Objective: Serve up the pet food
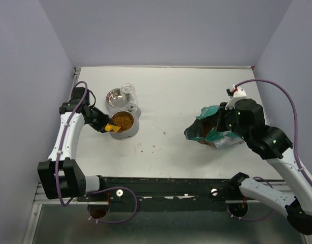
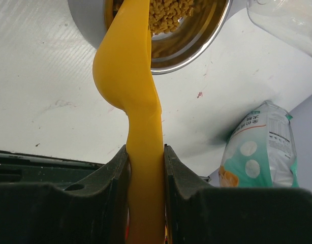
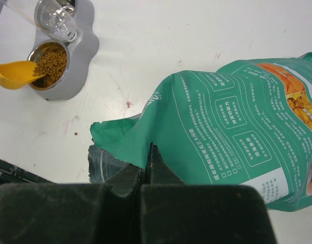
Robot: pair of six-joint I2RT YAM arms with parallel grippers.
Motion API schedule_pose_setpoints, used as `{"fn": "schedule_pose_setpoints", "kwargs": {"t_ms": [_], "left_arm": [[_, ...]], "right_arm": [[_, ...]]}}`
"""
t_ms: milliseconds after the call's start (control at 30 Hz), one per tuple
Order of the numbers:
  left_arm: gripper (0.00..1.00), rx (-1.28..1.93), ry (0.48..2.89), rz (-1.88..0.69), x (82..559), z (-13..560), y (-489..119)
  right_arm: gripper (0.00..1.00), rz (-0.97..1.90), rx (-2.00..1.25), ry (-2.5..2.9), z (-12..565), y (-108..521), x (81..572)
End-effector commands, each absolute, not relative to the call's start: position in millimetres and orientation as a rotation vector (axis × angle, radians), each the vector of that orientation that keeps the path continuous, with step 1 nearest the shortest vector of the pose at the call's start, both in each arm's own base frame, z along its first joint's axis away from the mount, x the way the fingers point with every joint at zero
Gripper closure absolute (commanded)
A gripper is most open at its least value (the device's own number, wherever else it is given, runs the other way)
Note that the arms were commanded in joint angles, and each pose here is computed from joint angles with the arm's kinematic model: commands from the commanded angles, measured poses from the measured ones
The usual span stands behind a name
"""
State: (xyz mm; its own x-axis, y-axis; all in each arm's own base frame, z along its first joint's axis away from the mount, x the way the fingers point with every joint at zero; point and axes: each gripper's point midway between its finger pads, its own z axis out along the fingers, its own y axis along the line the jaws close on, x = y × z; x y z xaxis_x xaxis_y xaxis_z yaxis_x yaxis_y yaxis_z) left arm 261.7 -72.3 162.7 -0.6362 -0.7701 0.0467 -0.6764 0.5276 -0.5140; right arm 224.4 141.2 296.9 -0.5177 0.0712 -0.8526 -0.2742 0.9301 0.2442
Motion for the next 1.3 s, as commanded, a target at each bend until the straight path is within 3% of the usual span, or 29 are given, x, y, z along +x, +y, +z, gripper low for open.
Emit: {"fn": "schedule_pose_setpoints", "kwargs": {"t_ms": [0,533,867,1100,1267], "left_arm": [[1.0,-1.26,2.609,-0.604,263.1,178.5,-71.0],[1.0,-1.195,2.68,-0.573,264.0,190.0,-88.3],[1.0,-0.839,2.597,-0.677,240.6,216.8,-91.5],[1.0,-0.519,2.408,-1.094,204.5,249.5,-135.8],[1.0,-0.14,2.184,-1.495,165.4,303.1,-182.5]], "right_arm": [[1.0,0.534,-0.134,1.939,334.3,154.2,231.5],[1.0,0.514,-0.127,1.974,337.9,159.9,241.6],[1.0,0.511,-0.095,2.037,331.3,169.0,252.1],[1.0,0.48,-0.09,2.077,326.7,174.9,263.4],[1.0,0.466,-0.101,2.114,318.8,179.3,267.6]]}}
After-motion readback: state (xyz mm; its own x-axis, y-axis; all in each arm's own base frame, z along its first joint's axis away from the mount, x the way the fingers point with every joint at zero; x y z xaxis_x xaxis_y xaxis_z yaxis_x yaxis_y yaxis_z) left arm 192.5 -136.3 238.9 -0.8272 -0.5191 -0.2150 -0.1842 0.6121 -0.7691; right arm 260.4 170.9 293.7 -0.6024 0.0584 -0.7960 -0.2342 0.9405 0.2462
